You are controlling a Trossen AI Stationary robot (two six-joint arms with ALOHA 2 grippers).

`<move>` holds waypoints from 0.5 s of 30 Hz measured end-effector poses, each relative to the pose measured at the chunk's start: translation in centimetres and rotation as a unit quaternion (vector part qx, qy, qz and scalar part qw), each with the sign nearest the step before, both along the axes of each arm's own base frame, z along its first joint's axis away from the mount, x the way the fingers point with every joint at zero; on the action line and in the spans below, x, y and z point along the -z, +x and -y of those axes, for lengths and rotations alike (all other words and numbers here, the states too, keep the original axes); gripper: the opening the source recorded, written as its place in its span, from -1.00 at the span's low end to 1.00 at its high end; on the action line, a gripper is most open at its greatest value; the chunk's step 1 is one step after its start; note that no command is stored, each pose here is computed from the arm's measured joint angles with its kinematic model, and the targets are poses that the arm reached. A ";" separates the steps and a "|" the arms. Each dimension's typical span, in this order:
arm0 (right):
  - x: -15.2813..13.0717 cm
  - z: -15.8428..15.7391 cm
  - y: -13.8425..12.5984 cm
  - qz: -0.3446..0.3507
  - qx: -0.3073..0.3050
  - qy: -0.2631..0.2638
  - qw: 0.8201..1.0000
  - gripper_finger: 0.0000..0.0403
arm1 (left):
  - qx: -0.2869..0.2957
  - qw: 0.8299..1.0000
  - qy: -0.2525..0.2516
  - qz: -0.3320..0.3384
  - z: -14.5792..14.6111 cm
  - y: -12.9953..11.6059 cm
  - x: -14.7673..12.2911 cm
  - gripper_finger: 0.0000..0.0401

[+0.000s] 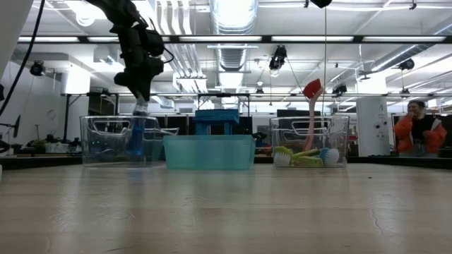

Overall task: Pick & Place Kitchen Sink Supplies
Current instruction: Put the dishwashing liquid into the left transparent bin

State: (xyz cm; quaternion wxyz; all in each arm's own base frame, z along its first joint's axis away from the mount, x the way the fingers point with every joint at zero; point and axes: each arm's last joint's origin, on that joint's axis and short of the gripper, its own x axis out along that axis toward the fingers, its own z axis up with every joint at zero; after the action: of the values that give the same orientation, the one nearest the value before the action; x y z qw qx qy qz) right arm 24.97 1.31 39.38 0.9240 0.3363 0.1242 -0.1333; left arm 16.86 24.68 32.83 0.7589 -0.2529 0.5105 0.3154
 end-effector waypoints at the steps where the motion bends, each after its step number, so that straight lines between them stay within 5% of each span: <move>1: 0.0 0.0 0.0 0.000 0.000 -0.001 1.000 0.12 | 0.004 1.000 0.003 0.000 0.1 -0.1 -0.1 -0.42; 15: 0.0 0.0 0.0 0.000 0.000 0.000 1.000 0.12 | 0.027 0.999 0.022 0.003 2.3 -1.9 0.8 -0.43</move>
State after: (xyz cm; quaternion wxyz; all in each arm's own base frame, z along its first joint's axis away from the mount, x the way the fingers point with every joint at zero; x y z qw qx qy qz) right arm 24.97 1.30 39.38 0.9238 0.3367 0.1241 -0.1333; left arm 15.00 22.37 31.99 0.7738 -0.2230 0.5082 0.3052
